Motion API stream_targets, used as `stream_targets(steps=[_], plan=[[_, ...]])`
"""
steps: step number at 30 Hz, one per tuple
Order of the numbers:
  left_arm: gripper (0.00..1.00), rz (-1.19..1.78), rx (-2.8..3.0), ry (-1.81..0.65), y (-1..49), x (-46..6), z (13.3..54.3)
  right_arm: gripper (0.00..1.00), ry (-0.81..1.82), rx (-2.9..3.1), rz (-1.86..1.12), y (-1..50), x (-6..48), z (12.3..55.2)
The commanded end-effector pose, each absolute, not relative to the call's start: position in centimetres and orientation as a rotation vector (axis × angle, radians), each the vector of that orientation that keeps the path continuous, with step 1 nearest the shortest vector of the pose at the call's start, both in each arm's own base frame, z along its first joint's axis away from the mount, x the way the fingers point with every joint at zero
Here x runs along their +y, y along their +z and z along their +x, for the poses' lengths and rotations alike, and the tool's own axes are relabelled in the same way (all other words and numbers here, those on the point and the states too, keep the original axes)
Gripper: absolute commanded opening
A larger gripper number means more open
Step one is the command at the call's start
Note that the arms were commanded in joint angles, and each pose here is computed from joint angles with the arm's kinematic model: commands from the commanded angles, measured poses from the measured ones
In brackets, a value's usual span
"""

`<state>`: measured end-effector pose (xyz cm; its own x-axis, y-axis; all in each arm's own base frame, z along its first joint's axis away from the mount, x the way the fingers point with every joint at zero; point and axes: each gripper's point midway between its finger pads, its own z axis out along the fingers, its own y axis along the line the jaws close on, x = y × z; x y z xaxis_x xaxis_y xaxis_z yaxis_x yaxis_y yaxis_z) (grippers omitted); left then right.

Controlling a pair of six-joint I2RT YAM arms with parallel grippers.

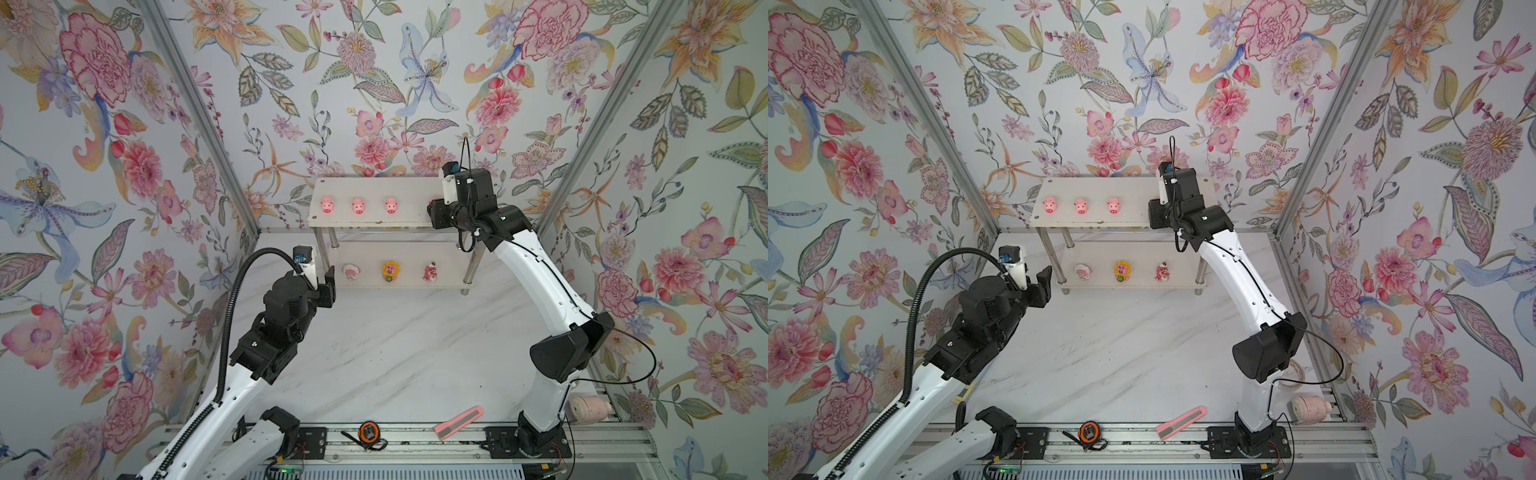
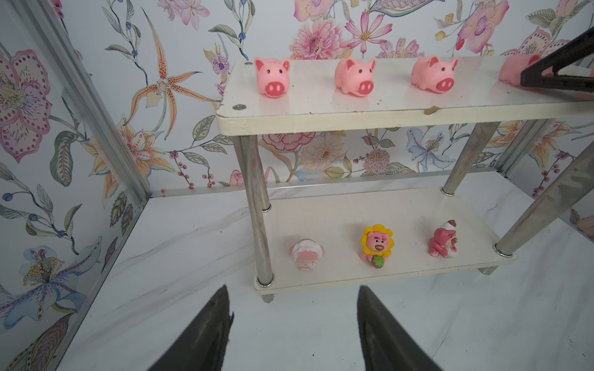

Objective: Organize plastic toys on shelves
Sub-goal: Rotate the plastic toy at the shelf.

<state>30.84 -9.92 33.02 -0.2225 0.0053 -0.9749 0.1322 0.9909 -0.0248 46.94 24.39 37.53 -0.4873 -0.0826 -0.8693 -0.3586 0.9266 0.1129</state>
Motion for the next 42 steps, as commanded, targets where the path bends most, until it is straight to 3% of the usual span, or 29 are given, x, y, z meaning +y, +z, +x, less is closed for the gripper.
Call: stream_targets(steps=[1,12,42], plan=[[0.64,0.092,1.794,-0.115,33.2,-9.5,30.7,0.39,0.396,2.087,-0.366,37.4,24.1,45.9],[0.64,0.090,1.798,-0.114,33.1,-9.6,30.8,0.34,0.398,2.108,-0.398,36.5,23.7,45.2],[0.64,0.099,1.807,-0.118,33.1,-9.9,31.4,0.38,0.241,2.085,-0.329,37.3,23.6,44.6]])
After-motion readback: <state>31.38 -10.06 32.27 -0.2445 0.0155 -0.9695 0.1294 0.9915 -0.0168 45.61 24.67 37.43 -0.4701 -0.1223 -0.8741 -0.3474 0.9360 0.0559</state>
